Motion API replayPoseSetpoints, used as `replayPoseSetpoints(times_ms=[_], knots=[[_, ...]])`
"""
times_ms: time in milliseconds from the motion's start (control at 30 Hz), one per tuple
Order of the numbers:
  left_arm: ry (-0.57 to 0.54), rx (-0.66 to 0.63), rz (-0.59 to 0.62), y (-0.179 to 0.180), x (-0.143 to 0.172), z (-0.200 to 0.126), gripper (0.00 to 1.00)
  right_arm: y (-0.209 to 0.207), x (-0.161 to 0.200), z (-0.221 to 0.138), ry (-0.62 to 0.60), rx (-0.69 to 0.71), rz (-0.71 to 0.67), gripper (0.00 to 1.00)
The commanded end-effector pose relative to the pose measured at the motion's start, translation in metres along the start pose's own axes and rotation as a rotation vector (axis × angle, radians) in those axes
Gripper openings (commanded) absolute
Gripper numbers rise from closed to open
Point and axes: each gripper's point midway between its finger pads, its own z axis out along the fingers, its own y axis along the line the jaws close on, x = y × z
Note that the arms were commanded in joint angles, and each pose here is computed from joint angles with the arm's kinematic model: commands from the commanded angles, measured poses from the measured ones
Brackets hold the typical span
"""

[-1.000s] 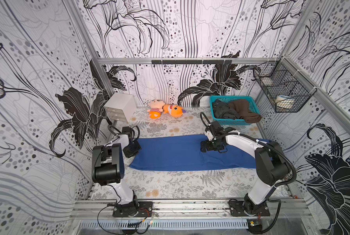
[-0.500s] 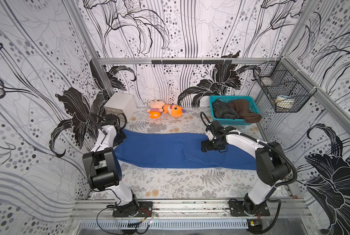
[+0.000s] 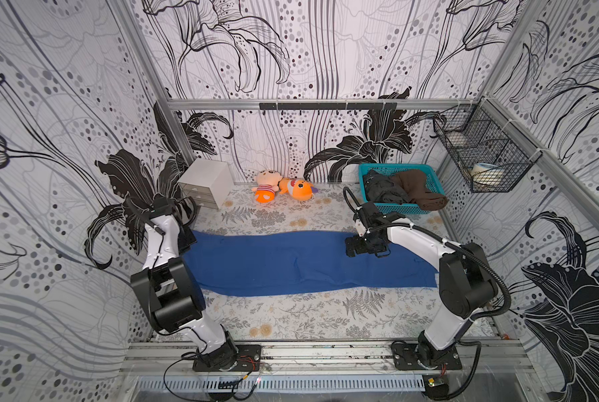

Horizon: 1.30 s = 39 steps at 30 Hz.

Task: Roll up the long pants
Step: Fold the long pant at the center of the board.

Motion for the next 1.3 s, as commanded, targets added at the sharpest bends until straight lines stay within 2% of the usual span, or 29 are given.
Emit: replayPoseSetpoints(times_ms=[0, 367, 500, 633, 800, 867, 1033, 1100, 1167, 1267], knots=[[-0.084, 0.198, 0.016, -0.033, -0.017, -0.030, 0.00, -0.004, 0.006, -0.014, -0.004, 0.028, 0.001, 1.00], [-0.125, 0.466, 0.208, -0.128, 0.018, -0.090, 0.00, -0.022, 0.008, -0.015, 0.004, 0.095, 0.022, 1.00], [-0.167, 0.527, 0.257, -0.145, 0.025, -0.115, 0.00, -0.040, 0.010, -0.013, 0.006, 0.105, 0.080, 1.00], [-0.181, 0.462, 0.258, -0.132, 0.022, -0.114, 0.00, -0.062, 0.016, -0.011, 0.018, 0.123, 0.137, 1.00], [-0.204, 0.359, 0.193, -0.096, 0.008, -0.103, 0.00, -0.105, 0.033, 0.001, 0.083, 0.325, 0.170, 1.00], [-0.206, 0.331, 0.153, -0.079, 0.001, -0.100, 0.00, -0.111, 0.040, 0.011, 0.122, 0.357, 0.172, 1.00], [-0.258, 0.233, 0.060, -0.034, -0.023, -0.109, 0.00, -0.102, 0.050, 0.041, 0.175, 0.292, 0.198, 1.00], [-0.270, 0.240, 0.021, -0.022, -0.034, -0.114, 0.00, -0.096, 0.053, 0.051, 0.189, 0.257, 0.210, 1.00], [-0.286, 0.226, -0.011, -0.009, -0.044, -0.121, 0.00, -0.096, 0.053, 0.054, 0.199, 0.265, 0.211, 1.00], [-0.298, 0.138, -0.042, 0.016, -0.054, -0.127, 0.00, -0.089, 0.049, 0.050, 0.185, 0.256, 0.189, 0.99]])
